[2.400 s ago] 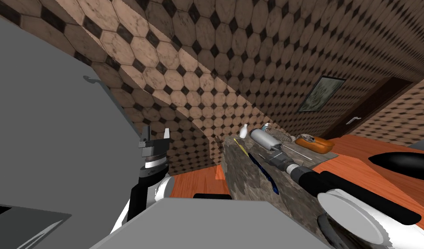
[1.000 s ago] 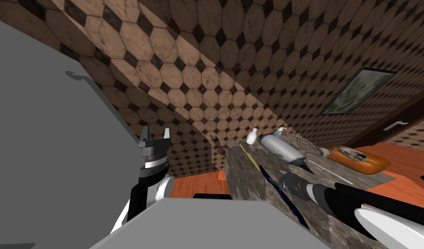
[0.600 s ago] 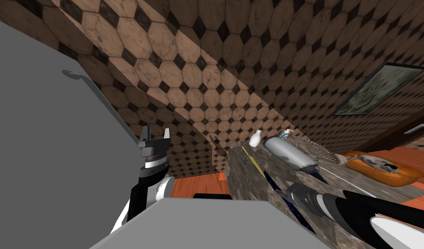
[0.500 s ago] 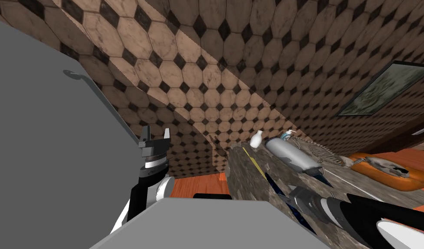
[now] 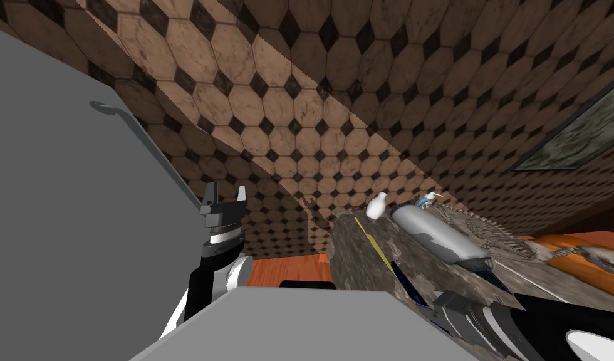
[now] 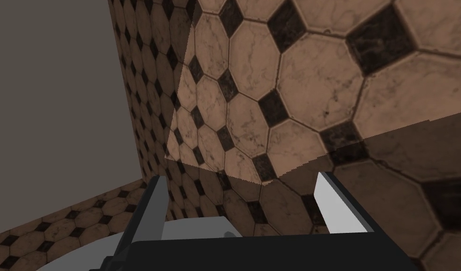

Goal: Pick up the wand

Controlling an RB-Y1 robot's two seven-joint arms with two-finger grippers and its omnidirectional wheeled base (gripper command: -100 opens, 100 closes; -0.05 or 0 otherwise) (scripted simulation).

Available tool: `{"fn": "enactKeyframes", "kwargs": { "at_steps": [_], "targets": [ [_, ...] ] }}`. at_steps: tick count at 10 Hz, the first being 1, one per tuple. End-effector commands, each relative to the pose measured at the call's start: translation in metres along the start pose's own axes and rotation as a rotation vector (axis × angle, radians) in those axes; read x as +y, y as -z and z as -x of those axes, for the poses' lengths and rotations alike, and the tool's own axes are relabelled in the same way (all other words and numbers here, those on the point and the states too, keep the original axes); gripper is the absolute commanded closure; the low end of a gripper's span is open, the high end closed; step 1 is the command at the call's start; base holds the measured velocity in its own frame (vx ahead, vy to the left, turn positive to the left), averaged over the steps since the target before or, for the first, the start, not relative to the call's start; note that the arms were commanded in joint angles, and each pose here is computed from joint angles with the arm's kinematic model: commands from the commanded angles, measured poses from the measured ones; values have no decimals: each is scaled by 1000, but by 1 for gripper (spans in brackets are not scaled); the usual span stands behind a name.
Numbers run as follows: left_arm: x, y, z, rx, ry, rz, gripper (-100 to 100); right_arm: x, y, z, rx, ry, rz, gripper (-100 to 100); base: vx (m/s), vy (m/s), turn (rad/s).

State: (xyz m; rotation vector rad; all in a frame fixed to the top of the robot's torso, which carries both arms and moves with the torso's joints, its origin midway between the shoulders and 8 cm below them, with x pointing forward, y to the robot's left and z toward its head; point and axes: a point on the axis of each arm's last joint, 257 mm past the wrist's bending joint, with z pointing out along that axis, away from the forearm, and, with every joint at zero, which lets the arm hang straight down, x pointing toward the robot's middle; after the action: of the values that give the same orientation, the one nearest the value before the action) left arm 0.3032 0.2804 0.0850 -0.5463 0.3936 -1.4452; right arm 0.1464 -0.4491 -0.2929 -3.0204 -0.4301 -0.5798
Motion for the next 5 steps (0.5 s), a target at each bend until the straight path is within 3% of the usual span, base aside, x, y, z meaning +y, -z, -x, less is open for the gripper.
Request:
{"fn": "enactKeyframes", "kwargs": {
  "at_steps": [1, 2, 3, 5],
  "targets": [
    [0, 0, 0, 0, 0, 0, 0, -5, 3, 24, -67, -44, -32, -100, 66, -14, 94],
    [0, 0, 0, 0, 0, 0, 0, -10, 5, 43, -119, -78, -55, -100, 87, -33, 134],
    [0, 0, 0, 0, 0, 0, 0, -10, 5, 43, -120, -78, -56, -100, 62, -36, 45],
    [0, 0, 0, 0, 0, 0, 0, -19, 10, 77, -211, -140, -95, -100, 60, -27, 88]
  ]
}}
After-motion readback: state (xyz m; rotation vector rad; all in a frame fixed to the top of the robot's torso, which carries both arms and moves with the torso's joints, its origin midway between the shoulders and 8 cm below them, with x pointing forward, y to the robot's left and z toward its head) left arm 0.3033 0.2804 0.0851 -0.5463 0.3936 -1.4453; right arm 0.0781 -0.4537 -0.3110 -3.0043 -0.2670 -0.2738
